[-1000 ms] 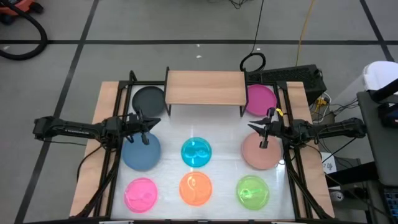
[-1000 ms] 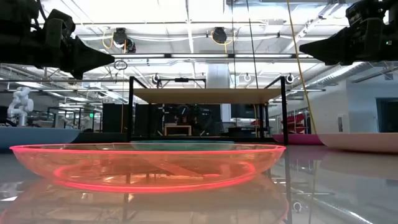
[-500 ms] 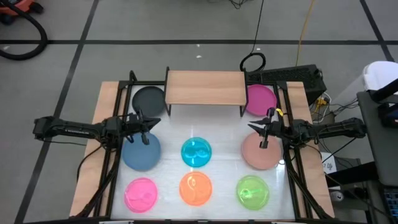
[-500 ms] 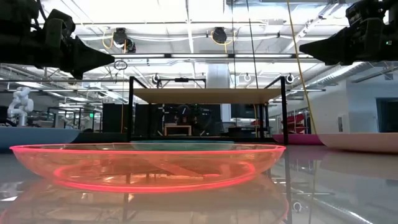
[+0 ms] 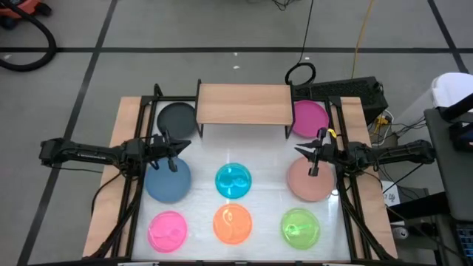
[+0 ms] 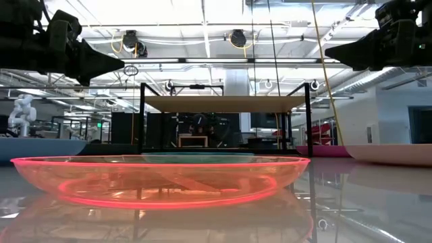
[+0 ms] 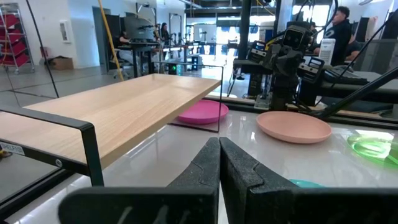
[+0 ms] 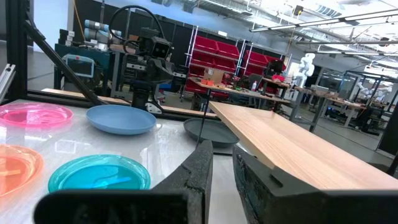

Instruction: Place and stack plates onto a shelf

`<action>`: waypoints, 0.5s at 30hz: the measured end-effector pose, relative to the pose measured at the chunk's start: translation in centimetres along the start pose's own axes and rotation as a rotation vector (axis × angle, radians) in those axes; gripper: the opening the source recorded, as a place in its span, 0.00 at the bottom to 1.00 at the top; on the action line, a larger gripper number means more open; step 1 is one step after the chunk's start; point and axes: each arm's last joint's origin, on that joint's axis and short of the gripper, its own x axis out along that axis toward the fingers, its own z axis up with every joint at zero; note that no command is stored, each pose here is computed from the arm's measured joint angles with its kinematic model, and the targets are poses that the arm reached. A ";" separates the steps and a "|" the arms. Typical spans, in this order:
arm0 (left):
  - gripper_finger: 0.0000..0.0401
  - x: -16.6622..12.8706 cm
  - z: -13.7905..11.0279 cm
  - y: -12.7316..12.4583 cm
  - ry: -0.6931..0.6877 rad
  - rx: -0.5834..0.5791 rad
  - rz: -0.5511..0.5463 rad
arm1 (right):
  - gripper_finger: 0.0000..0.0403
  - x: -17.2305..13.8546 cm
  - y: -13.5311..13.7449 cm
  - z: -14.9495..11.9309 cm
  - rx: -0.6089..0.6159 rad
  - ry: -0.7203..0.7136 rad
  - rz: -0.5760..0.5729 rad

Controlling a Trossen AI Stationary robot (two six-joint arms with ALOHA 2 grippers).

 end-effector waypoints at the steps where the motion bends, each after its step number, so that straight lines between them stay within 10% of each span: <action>1: 0.01 0.0 0.0 0.0 -0.003 0.002 -0.001 | 0.12 0.0 0.0 0.0 0.000 0.000 0.000; 15: 0.01 -0.3 2.3 0.0 -0.236 -0.077 -0.023 | 0.12 0.0 0.0 0.0 0.000 0.000 0.000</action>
